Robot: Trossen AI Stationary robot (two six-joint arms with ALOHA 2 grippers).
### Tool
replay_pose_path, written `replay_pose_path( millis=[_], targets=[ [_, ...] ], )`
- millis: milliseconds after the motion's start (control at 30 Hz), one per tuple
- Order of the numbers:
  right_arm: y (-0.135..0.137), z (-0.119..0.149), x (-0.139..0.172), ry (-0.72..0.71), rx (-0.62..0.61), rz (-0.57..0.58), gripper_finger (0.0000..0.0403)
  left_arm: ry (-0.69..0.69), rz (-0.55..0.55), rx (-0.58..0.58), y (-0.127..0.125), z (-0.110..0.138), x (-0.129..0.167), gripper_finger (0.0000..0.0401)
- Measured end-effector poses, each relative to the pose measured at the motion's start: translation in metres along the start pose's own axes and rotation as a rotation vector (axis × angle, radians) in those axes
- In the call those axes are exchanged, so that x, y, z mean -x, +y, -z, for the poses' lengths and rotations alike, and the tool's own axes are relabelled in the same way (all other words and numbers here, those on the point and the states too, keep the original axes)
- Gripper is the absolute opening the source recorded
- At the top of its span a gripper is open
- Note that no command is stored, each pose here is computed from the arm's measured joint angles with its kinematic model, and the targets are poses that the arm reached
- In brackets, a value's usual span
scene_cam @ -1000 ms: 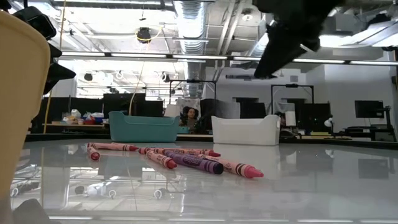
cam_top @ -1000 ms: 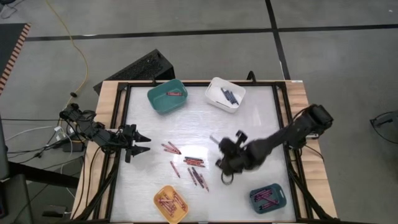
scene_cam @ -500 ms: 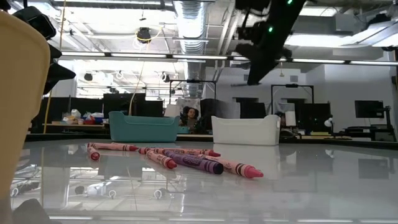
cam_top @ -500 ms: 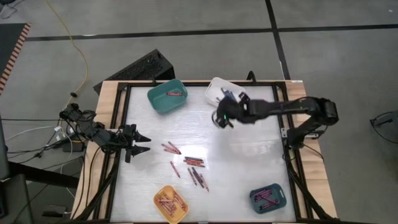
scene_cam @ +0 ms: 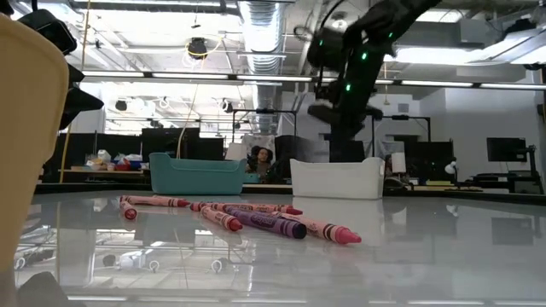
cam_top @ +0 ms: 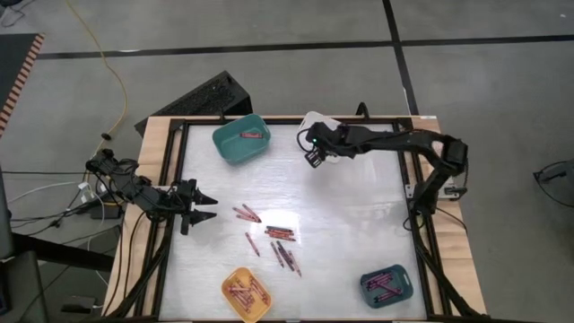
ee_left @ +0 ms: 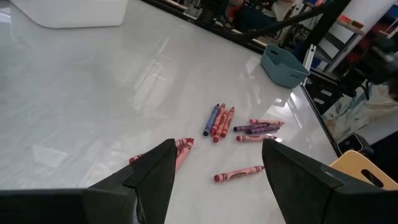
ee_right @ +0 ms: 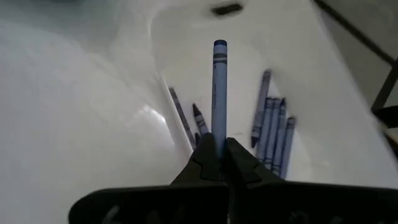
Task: Sort crayons
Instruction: Put the blue crayon into the white bin
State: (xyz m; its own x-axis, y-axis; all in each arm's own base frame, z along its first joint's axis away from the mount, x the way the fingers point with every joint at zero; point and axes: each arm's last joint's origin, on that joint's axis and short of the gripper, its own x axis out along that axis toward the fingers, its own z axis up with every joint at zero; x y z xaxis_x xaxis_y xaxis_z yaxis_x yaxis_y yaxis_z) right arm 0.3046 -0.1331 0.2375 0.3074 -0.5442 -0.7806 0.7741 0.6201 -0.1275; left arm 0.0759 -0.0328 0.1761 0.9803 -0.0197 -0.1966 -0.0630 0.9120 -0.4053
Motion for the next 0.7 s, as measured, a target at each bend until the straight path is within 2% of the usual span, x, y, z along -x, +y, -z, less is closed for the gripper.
replay_pose_path(
  millis=[167,300,567,700],
  targets=[
    [-0.007,0.003,-0.031,0.071,-0.016,0.032,0.0002,0.002,0.003,0.000,0.000,0.000,0.000,0.0228],
    [-0.015,0.003,-0.043,0.108,-0.023,0.026,0.0008,0.006,0.009,0.005,0.000,0.000,0.000,0.0228],
    [-0.025,0.000,-0.048,0.132,-0.049,-0.014,0.0097,0.008,0.013,-0.011,0.000,0.000,0.000,0.0228],
    [-0.025,-0.003,-0.036,0.111,-0.055,-0.061,0.0127,0.004,0.016,-0.002,-0.001,0.000,0.000,0.0228]
  ],
)
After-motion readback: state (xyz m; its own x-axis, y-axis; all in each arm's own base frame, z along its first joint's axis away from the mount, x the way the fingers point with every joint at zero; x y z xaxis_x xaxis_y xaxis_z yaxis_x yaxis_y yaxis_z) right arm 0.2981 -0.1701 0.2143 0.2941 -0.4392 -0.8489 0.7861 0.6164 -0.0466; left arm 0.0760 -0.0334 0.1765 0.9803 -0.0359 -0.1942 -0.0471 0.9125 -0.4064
